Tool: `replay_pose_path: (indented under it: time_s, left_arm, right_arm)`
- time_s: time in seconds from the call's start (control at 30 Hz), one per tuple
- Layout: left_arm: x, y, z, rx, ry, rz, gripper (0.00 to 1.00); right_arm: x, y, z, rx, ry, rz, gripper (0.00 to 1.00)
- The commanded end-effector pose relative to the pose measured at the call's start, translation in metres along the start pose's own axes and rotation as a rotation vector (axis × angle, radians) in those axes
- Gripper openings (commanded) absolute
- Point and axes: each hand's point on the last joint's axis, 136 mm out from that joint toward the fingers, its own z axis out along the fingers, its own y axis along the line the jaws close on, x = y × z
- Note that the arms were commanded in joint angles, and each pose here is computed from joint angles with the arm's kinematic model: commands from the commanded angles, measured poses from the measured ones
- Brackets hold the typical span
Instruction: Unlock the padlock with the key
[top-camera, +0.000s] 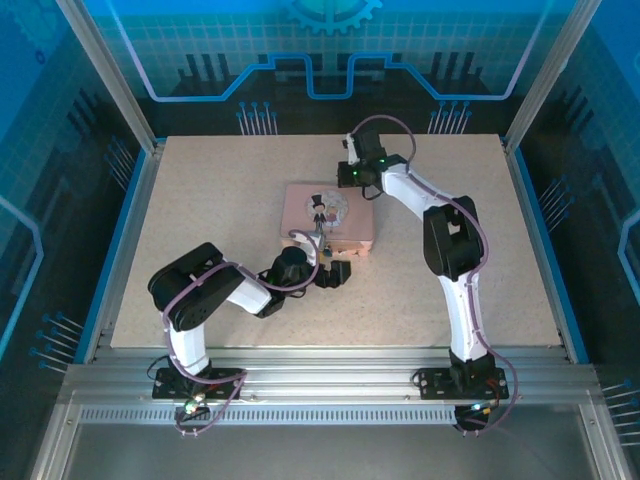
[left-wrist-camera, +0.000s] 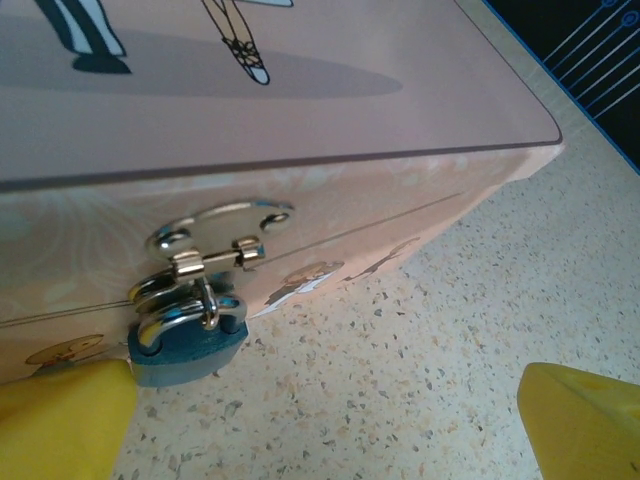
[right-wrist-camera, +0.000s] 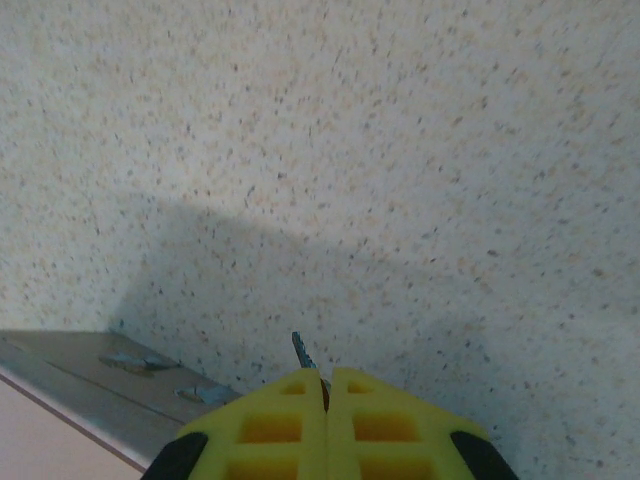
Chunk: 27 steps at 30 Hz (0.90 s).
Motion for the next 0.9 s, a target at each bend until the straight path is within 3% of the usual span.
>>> replay_pose_path:
  time_s: [0.0, 0.23, 0.67, 0.87]
  left_arm:
    - [-0.021, -0.022, 0.005, 0.104, -0.069, 0.054, 0.98]
    - [-0.028, -0.029, 0.001, 0.236, -0.045, -0.025, 0.84]
    - [-0.027, -0.032, -0.005, 0.312, -0.016, -0.088, 0.62]
    - [-0.026, 0.003, -0.009, 0.105, -0.075, -0.112, 0.77]
  right_arm:
    - [0.014, 0.014, 0.004, -0.031, 0.045, -0.047, 0.00]
    - [0.042, 0.023, 0.005, -0.057, 0.103, -0.093, 0.00]
    - [0.055, 0.028, -0.003, -0.069, 0.112, -0.116, 0.00]
    - [0.052, 0.030, -0.009, -0.068, 0.102, -0.127, 0.00]
